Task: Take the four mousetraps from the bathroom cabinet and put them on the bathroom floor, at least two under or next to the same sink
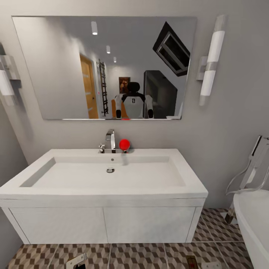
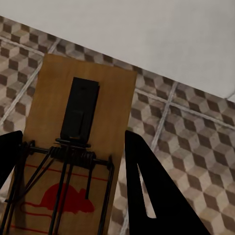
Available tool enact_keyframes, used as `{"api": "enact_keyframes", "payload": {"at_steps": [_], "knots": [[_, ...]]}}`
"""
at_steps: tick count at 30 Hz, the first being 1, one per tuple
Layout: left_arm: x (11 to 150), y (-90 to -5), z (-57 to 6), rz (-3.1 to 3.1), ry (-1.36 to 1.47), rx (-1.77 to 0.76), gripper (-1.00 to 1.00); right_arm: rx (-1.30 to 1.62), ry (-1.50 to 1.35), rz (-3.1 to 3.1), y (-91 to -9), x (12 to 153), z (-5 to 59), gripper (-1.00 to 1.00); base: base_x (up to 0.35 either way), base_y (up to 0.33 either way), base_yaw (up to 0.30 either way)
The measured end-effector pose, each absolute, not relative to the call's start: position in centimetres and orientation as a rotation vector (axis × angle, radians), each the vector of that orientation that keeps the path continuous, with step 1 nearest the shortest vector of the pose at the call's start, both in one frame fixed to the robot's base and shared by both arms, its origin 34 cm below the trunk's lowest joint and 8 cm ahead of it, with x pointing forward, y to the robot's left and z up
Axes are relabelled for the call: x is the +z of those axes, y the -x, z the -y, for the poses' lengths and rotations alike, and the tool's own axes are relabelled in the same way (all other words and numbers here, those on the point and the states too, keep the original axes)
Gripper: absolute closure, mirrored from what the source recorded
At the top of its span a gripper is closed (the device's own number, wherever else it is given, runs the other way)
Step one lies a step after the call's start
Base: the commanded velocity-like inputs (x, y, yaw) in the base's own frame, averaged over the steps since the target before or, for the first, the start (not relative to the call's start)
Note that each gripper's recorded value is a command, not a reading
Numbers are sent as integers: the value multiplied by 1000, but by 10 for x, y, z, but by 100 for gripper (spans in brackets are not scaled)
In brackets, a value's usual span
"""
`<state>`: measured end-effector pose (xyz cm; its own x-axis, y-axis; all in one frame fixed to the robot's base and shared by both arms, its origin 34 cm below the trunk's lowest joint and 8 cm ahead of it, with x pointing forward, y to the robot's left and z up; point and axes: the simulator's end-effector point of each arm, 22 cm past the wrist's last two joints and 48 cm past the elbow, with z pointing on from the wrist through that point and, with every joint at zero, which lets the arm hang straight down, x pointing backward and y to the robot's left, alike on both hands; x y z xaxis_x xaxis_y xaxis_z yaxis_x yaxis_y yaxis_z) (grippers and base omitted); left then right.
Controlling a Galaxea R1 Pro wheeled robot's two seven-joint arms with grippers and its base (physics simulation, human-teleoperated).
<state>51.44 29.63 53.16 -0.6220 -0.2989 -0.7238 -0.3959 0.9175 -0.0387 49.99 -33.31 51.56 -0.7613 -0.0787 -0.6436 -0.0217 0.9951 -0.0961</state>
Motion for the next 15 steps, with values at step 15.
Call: {"api": "enact_keyframes", "payload": {"at_steps": [15], "knots": [[505,-513,-296,-2283,491,159,100,-108,70,-2434,-498,489,333,100,0,0,0]]}}
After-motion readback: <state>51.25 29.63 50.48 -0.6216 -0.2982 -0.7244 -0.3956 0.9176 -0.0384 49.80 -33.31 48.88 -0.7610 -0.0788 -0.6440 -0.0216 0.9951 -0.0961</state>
